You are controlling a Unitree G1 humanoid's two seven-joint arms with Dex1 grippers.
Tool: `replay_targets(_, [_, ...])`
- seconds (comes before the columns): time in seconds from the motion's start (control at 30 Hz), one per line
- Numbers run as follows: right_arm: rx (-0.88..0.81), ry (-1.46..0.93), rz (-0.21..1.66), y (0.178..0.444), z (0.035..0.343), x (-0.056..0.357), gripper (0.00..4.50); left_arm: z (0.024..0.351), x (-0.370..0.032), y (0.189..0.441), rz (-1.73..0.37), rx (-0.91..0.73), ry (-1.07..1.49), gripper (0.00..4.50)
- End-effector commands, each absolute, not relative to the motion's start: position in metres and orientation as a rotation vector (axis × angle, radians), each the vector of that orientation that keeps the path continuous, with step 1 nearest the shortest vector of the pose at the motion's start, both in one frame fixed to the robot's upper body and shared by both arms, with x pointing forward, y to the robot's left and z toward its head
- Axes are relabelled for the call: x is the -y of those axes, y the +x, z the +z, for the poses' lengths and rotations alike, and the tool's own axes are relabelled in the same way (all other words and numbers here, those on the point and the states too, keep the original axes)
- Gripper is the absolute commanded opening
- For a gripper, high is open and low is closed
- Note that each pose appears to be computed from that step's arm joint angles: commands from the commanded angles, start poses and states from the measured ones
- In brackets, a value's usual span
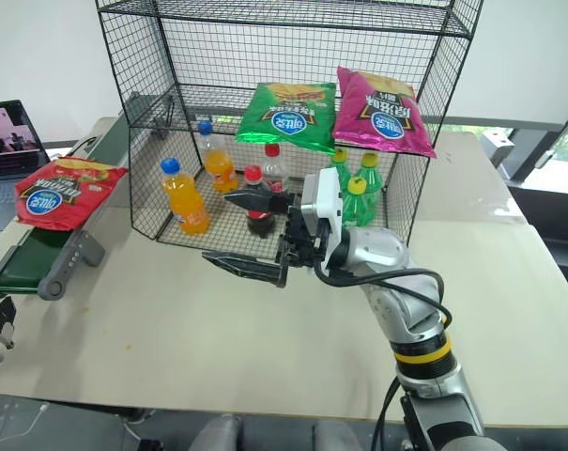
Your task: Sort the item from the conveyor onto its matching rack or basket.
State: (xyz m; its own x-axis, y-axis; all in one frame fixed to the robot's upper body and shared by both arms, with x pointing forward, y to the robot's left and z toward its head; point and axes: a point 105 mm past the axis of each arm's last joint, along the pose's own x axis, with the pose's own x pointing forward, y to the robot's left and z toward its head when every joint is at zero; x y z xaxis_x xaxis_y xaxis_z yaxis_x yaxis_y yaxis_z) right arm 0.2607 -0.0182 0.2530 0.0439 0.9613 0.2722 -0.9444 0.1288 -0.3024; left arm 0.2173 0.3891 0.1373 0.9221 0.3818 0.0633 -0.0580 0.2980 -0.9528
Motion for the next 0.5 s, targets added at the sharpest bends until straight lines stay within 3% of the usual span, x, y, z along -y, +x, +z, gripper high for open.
replay_targets(0.03, [0.530, -0.053, 1.500, 0.2486, 0.2688, 0.0200, 4.50, 0.1480, -0.3924, 0.2162, 0.286, 0.327, -1.191, 4.47])
replay_targets(0.5, [0.517, -0.086, 1.516, 0.2471, 0.2634, 0.0177, 4.50, 0.1452, -0.3955, 0.2085, 0.307, 0.321, -1.169, 4.47])
